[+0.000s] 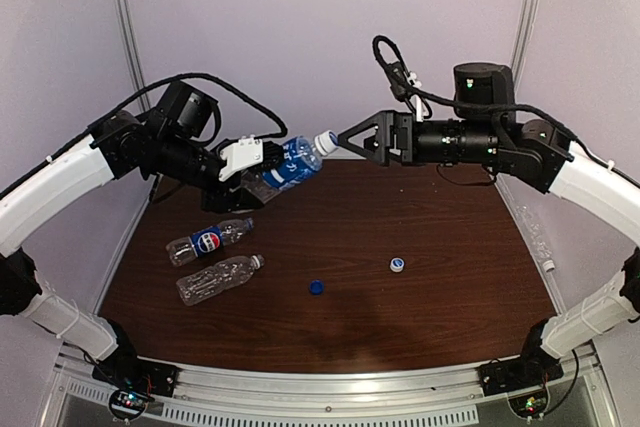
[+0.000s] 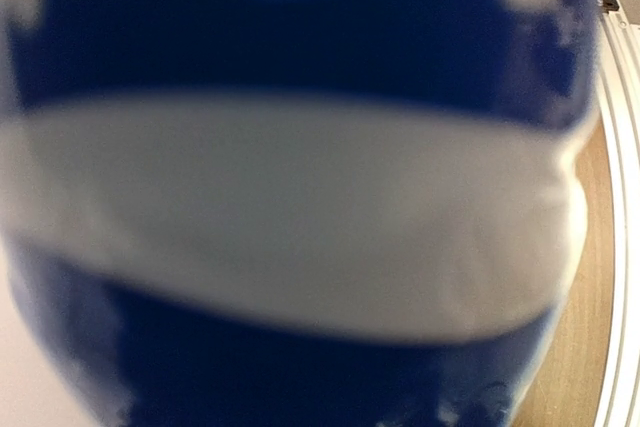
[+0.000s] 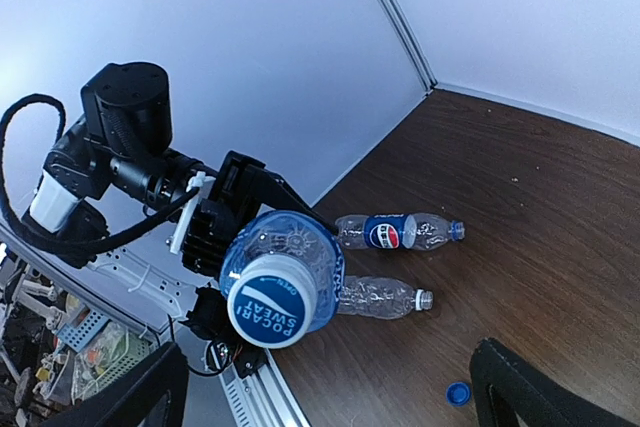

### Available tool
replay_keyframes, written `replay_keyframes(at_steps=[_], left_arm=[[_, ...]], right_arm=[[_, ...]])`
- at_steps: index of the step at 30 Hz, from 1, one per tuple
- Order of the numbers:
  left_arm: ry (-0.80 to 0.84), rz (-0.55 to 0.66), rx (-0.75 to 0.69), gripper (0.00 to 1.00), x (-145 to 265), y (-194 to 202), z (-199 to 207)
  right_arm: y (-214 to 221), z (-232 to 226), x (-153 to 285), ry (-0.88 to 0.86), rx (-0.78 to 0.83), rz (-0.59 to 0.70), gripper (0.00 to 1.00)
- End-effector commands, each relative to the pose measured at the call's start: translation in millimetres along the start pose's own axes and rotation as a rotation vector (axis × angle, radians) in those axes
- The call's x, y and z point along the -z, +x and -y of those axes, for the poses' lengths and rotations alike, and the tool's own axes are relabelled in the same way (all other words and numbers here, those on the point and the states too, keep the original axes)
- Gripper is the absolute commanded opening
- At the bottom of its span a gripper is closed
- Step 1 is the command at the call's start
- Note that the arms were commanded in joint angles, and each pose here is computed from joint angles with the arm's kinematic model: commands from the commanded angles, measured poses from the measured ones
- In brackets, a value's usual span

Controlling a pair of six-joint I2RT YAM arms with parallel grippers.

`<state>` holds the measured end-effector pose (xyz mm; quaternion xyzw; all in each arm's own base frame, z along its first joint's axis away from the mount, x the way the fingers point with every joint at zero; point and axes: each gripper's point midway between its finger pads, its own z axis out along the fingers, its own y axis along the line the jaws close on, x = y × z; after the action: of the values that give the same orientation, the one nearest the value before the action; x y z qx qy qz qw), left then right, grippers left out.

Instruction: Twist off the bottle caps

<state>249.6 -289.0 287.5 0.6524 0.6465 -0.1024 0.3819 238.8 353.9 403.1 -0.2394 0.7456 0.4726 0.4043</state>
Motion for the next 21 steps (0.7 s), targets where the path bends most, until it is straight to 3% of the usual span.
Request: replay_keyframes(at_steps=[1,8,14,21], left_arm=[[-0.054,0.032,-0.004,0.41,3.3,-11.0,-12.5],[-0.052,0.031,-0.004,0.41,2.0,-10.3,-12.1],[-0.051,0.027,-0.003,0.41,1.5,-9.0,-11.5],[-0.05,0.026,-0.004,0.41,1.6,-8.2,-10.7]], right_arm=[[-9.3,13.0,9.1,0.101,-0.1,0.048,1.0],[-3.5,13.4,-4.3,0.075,-0.102,0.019,0.99],[-10.8,2.7,-4.3,0.019,-0.095,0.045,0.77],[-10.5,-27.9,-15.6,-0.149,-0.113,0.016,0.82]])
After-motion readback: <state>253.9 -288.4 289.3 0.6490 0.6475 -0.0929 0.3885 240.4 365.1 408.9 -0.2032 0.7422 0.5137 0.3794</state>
